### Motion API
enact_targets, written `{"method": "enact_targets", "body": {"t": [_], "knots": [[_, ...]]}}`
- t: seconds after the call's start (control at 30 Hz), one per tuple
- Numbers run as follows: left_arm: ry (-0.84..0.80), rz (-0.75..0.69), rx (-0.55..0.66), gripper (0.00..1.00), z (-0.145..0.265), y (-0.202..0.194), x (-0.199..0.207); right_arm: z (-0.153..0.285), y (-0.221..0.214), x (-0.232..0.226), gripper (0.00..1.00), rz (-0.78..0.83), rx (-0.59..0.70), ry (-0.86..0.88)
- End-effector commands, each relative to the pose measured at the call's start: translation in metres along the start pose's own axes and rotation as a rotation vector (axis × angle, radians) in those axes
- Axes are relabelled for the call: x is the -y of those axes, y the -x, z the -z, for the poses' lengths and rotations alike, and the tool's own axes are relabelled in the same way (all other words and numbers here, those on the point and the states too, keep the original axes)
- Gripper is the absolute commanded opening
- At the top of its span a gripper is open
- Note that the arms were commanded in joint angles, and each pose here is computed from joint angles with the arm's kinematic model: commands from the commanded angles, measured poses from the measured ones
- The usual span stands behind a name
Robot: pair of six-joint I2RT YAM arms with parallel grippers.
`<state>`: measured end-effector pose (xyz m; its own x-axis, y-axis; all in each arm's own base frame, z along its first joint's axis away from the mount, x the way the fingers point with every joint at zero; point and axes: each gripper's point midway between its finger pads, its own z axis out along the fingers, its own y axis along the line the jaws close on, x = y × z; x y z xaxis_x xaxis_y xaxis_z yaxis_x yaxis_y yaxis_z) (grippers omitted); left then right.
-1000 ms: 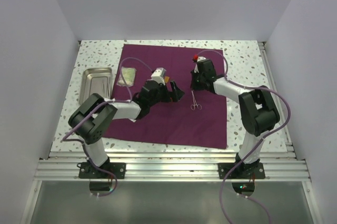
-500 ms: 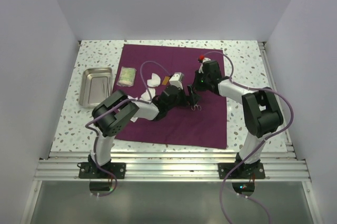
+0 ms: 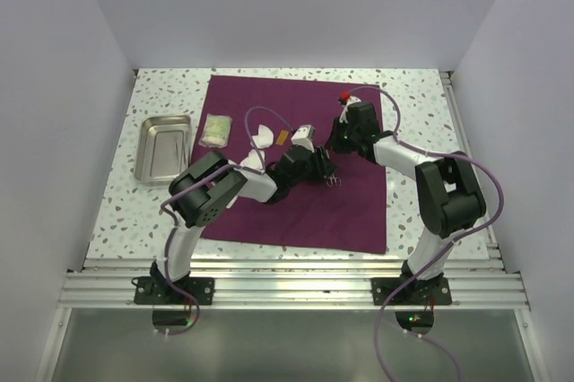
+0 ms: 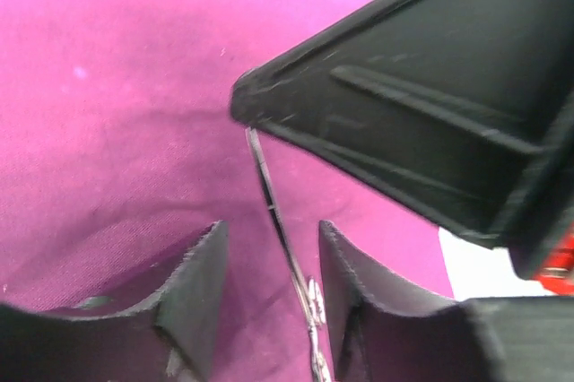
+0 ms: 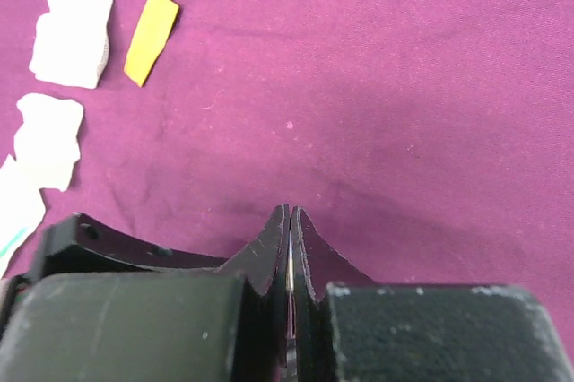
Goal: Prepare the surgical pack
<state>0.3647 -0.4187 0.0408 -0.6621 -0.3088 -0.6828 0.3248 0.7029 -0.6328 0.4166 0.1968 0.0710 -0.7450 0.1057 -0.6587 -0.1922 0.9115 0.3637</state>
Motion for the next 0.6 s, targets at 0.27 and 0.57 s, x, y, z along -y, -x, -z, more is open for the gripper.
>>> {"method": "enact_targets", "body": {"t": [0.27,0.57], "knots": [[-0.036,0.017,0.016,0.00,-0.009,0.005,0.010,0.019,0.030,-0.017,0.09,-0.002,0.103,0.079],[-0.100,0.009,0.044,0.00,0.009,0.026,0.033,0.046,0.049,-0.018,0.69,-0.053,0.208,0.131]]}}
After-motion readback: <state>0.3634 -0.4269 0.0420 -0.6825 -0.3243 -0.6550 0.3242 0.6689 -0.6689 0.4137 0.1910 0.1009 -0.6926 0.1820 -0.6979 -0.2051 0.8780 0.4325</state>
